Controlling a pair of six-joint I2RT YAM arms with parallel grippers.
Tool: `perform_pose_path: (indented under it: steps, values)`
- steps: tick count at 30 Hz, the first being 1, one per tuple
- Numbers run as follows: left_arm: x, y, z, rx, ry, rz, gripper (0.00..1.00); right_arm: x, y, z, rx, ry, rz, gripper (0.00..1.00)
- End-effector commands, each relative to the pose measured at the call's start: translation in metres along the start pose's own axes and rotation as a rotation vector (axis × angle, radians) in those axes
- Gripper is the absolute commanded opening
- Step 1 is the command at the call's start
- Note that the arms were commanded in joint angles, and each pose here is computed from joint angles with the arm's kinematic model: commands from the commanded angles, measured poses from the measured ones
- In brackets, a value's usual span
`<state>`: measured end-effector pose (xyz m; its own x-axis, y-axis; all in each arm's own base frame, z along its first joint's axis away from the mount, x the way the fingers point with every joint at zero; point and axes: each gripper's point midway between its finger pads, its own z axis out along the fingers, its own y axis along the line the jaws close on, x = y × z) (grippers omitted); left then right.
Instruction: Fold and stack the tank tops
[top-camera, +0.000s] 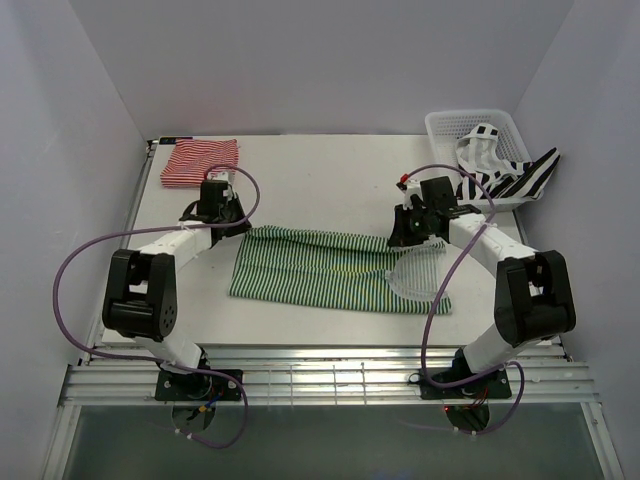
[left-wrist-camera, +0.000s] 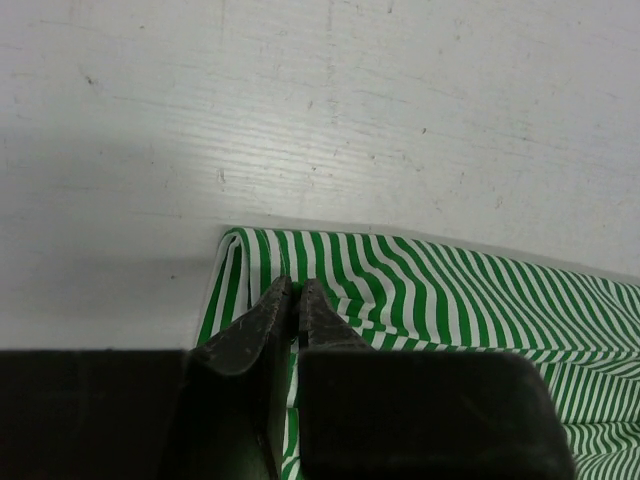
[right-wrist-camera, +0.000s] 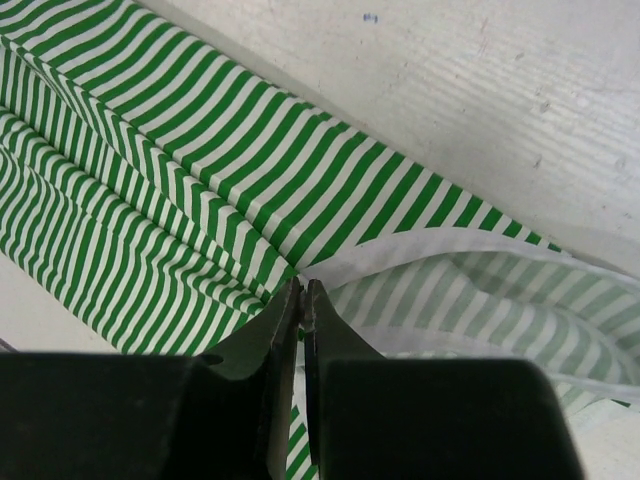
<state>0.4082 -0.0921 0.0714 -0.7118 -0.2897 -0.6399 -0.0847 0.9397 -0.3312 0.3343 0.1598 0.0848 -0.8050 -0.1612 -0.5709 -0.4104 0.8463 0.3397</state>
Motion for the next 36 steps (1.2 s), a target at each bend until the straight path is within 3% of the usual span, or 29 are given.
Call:
perform_pose_path:
  steps: [1,11,14,18,23,25,27,28,30,31,33,34,35,36]
  values:
    - [-0.019,0.003,-0.014,-0.006,-0.104,0.021,0.00,-0.001,0.008,-0.004,-0.030,-0.035,-0.009,0.08]
    - [-0.007,0.008,-0.011,-0.008,-0.074,0.026,0.00,0.024,0.009,-0.003,-0.045,-0.006,0.009,0.08]
    - [0.001,0.007,-0.011,0.000,-0.053,0.011,0.09,0.030,0.009,0.001,-0.052,0.005,0.016,0.08]
    - [0.015,0.009,-0.008,0.003,-0.011,-0.014,0.12,0.040,0.010,0.005,-0.050,0.024,0.010,0.09]
    - [0.026,0.011,-0.013,-0.002,0.007,-0.045,0.28,0.057,0.008,0.004,-0.024,0.049,0.014,0.24]
    - [0.025,0.011,-0.022,-0.005,0.001,-0.076,0.43,0.063,0.009,0.000,-0.015,0.057,0.021,0.32]
    - [0.020,0.007,-0.035,0.004,-0.023,-0.090,0.73,0.068,0.013,-0.008,-0.011,0.047,0.028,0.43]
    - [0.019,0.006,-0.040,0.003,-0.032,-0.105,0.77,0.068,0.015,-0.012,-0.010,0.038,0.030,0.55]
    - [0.007,0.002,-0.056,0.009,-0.077,-0.119,0.83,0.065,0.021,-0.026,-0.012,-0.007,0.025,0.62]
    - [0.002,-0.002,-0.060,0.021,-0.090,-0.126,0.96,0.061,0.023,-0.031,-0.011,-0.027,0.022,0.68]
    - [-0.008,-0.009,-0.069,0.042,-0.113,-0.140,0.98,0.047,0.028,-0.046,-0.008,-0.088,0.006,0.77]
    - [-0.011,-0.015,-0.072,0.065,-0.114,-0.160,0.98,0.042,0.029,-0.049,-0.005,-0.109,0.004,0.91]
    - [-0.018,-0.023,-0.074,0.097,-0.121,-0.160,0.98,0.035,0.025,-0.054,0.034,-0.139,0.007,0.98]
    - [-0.021,-0.029,-0.073,0.122,-0.120,-0.164,0.98,0.029,0.021,-0.056,0.060,-0.154,0.016,0.90]
